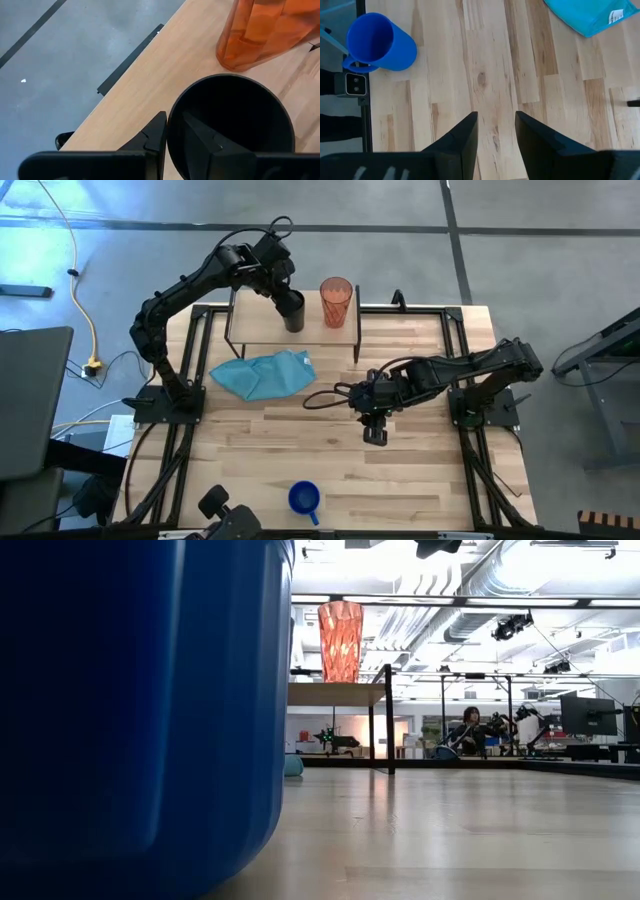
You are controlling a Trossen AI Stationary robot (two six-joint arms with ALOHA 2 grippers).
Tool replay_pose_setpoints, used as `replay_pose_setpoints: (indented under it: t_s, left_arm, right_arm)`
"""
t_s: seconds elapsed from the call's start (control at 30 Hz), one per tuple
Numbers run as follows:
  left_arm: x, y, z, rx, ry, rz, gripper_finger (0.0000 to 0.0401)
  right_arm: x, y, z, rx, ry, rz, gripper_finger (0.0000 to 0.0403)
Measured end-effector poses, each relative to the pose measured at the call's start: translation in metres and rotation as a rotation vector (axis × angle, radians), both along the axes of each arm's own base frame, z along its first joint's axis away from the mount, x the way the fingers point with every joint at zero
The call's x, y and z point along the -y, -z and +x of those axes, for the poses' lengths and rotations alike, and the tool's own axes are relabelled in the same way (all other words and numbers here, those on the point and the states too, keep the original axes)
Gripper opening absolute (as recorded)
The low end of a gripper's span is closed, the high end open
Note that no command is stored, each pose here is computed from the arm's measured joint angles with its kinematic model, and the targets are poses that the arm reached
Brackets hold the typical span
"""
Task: Stack small to large cups/mugs on shelf
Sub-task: Put the black cup on the shelf
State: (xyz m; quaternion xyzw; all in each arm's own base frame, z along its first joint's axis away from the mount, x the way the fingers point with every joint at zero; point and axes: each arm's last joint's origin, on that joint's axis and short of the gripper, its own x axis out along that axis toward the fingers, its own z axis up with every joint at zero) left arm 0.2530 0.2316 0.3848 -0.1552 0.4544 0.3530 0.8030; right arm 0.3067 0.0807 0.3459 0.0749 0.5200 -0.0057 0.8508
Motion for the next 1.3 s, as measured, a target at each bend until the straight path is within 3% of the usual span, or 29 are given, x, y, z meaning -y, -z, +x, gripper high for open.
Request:
replay_pose_setpoints:
  t_s: [0.47,1.0,1.3]
  left_arm:
    - [-0.006,0.000,-0.005,-0.020,-0.042,0.031,0.0047]
    - [-0.007,0.000,-0.007,0.022,-0.019,-0.027,0.0047]
    - [0.003,-0.017,-0.017,0.063,-0.030,0.018,0.0047]
  right_arm:
    - [0.000,0.000,0.000,-0.002,0.022,0.011,0.0122]
    - [-0.001,0.000,0.000,-0.001,0.013,0.008,0.0122]
    - [-0.001,0.000,0.000,0.001,-0.009,-0.003,0.0122]
